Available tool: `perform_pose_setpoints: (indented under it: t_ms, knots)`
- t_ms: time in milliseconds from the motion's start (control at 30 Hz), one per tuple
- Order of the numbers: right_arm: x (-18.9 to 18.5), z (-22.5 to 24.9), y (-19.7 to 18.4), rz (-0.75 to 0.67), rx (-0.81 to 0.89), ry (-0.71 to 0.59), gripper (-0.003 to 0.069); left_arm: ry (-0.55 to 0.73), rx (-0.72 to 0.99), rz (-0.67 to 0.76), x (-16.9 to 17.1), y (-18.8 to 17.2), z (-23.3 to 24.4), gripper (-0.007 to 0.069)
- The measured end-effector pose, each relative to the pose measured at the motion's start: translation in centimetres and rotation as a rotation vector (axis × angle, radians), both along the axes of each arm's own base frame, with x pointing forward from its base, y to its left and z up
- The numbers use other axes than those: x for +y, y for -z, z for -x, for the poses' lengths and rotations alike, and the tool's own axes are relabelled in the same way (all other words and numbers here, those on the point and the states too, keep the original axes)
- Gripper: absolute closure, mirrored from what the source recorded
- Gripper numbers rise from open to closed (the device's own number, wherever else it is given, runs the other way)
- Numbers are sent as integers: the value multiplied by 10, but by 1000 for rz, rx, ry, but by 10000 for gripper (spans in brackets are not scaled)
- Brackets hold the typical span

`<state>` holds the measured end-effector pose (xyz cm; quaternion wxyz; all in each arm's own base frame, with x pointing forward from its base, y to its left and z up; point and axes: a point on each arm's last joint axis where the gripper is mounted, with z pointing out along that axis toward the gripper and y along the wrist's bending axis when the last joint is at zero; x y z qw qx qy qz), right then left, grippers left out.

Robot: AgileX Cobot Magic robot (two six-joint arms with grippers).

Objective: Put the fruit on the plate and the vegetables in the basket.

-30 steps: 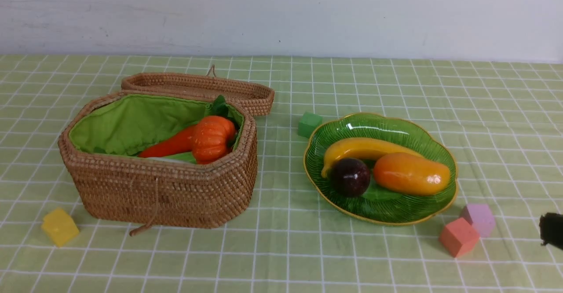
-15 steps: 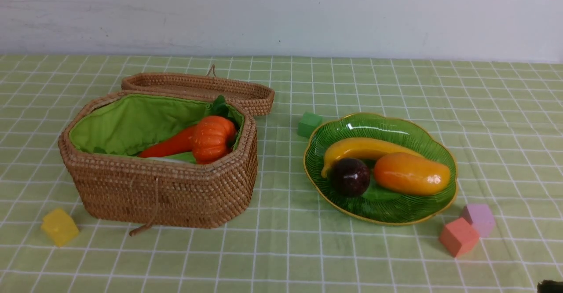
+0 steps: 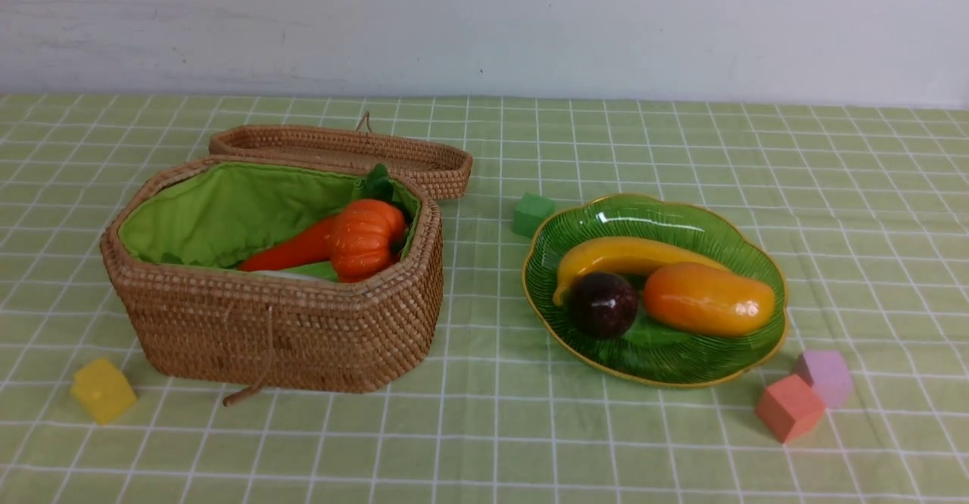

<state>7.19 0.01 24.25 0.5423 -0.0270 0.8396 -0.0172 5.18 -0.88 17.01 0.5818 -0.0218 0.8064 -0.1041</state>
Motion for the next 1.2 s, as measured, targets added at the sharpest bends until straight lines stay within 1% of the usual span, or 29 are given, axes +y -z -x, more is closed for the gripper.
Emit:
perform_pose_setpoints:
  t_ms: [67,100,133,200,267,333,400,1200]
  knots:
    - [-3,5,23,-30,-3,50,661,0,0,0,0,0,0,386]
    - [-3,5,28,-32,2,55,660,0,0,0,0,0,0,386]
    - [-4,9,46,-42,4,72,659,0,0,0,0,0,0,386]
    - [-4,14,67,-41,-1,77,658,0,0,0,0,0,0,386]
    - [-4,16,74,-43,-22,78,657,0,0,0,0,0,0,386]
    - [-4,19,70,-38,-101,76,655,0,0,0,0,0,0,386]
    - [-4,20,69,-40,-119,79,654,0,-1,1,0,0,0,386]
    - [-4,20,69,-44,-120,80,636,0,0,1,0,0,0,386]
